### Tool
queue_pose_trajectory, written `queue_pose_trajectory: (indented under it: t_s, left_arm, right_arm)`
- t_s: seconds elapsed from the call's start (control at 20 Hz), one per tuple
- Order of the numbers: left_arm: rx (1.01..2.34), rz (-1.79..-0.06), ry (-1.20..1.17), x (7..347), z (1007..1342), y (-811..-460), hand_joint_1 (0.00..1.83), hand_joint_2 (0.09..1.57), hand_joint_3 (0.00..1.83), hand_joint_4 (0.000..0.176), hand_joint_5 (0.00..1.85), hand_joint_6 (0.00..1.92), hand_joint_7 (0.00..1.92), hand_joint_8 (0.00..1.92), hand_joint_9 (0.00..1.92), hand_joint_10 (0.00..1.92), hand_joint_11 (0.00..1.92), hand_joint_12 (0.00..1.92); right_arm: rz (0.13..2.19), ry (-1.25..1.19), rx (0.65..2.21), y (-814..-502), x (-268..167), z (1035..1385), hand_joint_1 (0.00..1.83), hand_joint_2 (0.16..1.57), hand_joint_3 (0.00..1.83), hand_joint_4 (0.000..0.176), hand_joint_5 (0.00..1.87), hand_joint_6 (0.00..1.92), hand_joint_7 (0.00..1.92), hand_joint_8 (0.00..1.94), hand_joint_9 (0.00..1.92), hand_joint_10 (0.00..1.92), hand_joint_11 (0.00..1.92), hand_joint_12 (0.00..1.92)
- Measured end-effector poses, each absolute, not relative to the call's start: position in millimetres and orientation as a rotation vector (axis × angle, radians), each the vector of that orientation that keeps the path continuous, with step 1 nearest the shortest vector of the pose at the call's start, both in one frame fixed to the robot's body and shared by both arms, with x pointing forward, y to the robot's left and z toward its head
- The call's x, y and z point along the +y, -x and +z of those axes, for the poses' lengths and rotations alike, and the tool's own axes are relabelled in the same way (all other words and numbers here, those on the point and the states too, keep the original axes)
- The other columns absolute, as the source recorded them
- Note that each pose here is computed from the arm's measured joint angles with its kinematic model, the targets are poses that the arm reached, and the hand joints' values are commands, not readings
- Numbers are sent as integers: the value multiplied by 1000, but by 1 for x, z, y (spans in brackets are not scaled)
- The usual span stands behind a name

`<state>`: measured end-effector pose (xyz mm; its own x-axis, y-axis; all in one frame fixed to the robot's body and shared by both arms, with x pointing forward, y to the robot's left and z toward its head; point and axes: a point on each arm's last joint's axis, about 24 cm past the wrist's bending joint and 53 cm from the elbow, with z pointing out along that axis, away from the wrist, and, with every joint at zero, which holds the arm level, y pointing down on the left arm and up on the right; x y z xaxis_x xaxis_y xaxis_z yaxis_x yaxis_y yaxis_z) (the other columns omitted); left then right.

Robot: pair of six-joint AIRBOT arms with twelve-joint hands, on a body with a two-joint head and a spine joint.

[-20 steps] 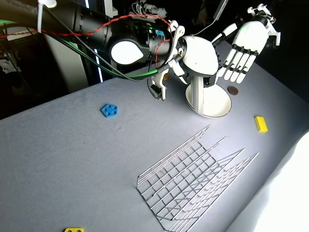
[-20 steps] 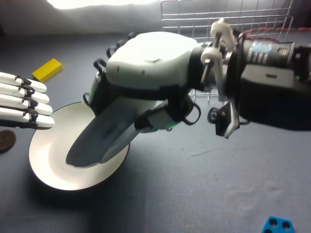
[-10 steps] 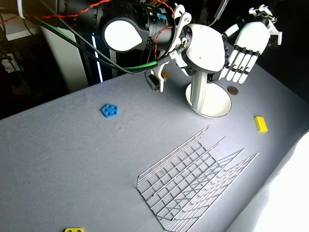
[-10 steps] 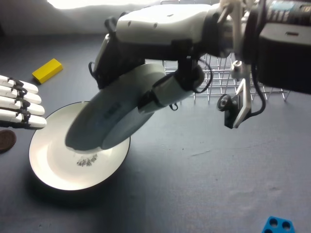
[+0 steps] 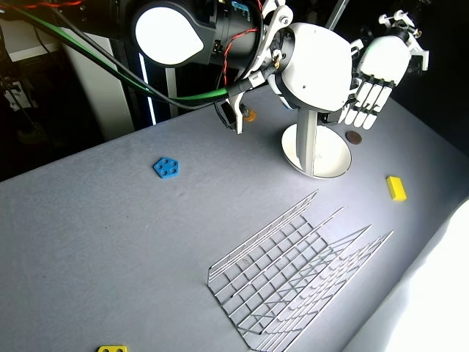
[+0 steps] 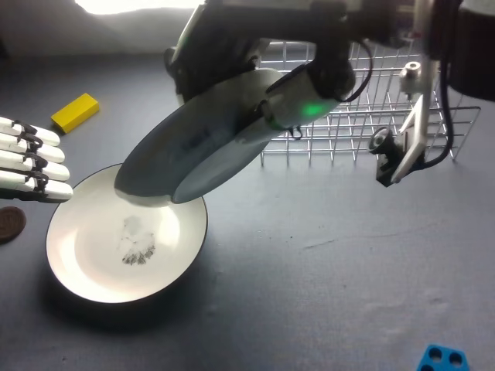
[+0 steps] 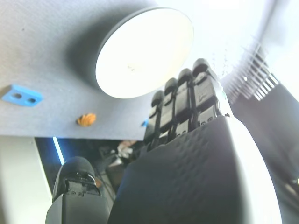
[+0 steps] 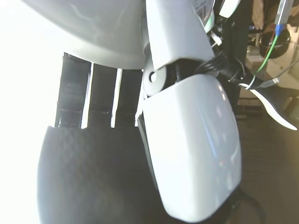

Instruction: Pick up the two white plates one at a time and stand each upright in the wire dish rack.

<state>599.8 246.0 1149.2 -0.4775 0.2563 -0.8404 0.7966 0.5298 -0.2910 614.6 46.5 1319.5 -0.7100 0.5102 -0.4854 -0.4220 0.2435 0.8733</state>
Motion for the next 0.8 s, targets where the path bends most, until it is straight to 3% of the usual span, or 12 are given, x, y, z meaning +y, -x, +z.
queue_pose_trajectory:
  t_s: [0.6, 0.8]
  left_arm:
    - [1998, -887, -851, 247, 1149, -602, 0, 1030, 3, 0, 36, 2, 43, 2, 13, 2, 0, 0]
    - [1998, -887, -851, 247, 1149, -602, 0, 1033, 3, 0, 22, 2, 43, 5, 12, 5, 0, 0]
  right_arm:
    - [1654, -174, 1587, -626, 11, 1358, 1496, 1087, 0, 0, 932, 998, 999, 842, 961, 949, 892, 1438]
    - [1677, -217, 1574, -630, 2, 1352, 1495, 1088, 1, 0, 931, 998, 1005, 833, 939, 980, 900, 1431]
